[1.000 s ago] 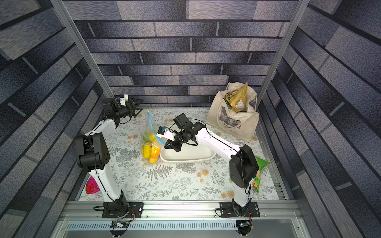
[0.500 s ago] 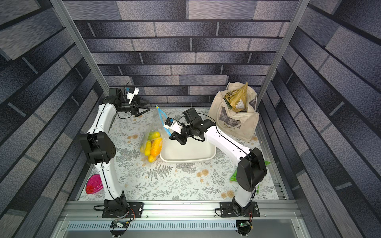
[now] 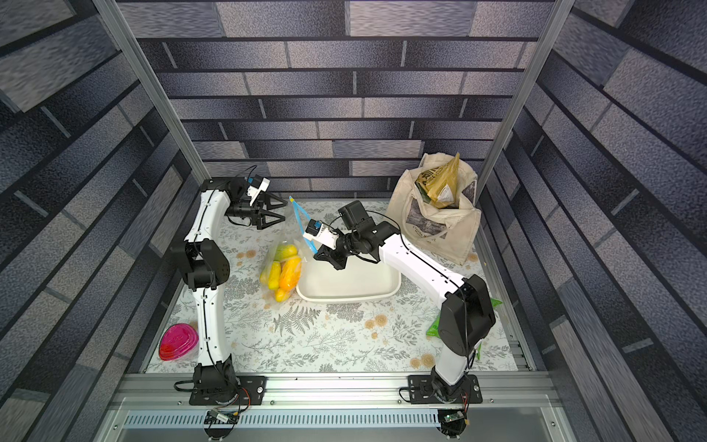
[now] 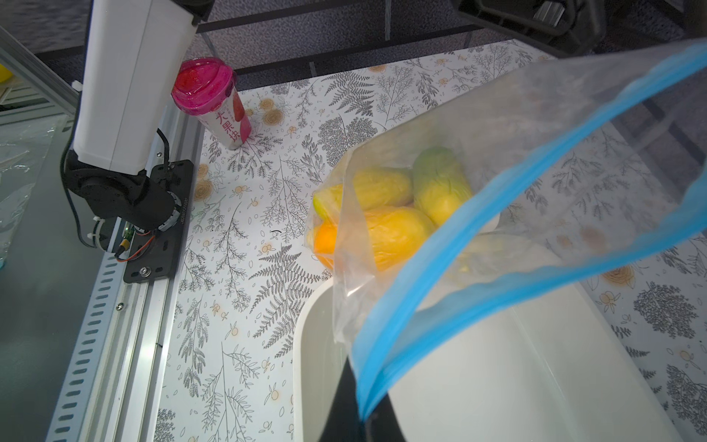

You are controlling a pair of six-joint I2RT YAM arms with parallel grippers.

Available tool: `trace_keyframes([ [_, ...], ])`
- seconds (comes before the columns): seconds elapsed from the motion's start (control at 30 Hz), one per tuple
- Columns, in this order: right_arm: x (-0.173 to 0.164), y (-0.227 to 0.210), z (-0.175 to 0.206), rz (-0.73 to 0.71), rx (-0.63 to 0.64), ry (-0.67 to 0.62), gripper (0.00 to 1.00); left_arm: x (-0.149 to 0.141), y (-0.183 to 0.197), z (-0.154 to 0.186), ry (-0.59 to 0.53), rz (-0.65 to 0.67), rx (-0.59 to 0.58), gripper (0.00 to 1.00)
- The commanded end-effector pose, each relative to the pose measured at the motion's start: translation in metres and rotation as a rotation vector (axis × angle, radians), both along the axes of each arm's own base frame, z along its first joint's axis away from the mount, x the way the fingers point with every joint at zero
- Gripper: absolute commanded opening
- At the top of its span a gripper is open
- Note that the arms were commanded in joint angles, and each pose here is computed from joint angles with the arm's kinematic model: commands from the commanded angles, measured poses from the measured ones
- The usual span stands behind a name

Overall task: Place the mango in a zip-top bag and seal the zipper
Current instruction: Adjust the zipper food storage bag at the center of the board.

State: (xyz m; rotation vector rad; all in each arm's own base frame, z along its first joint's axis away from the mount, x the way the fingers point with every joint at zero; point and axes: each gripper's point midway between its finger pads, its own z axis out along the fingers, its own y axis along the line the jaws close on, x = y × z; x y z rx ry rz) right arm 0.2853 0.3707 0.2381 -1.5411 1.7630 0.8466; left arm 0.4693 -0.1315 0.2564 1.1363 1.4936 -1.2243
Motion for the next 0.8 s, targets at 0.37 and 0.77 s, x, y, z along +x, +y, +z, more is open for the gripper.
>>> trace_keyframes([
  [0.37, -0.012, -0.009, 0.016, 0.008, 0.025, -0.042, 0.05, -0.018, -0.013, -0.011, 0.159, -0.037, -0.015, 0.46],
  [0.77, 0.004, -0.008, 0.017, -0.062, 0.013, -0.065, 0.13, -0.022, 0.003, 0.000, 0.162, 0.000, -0.020, 0.00],
])
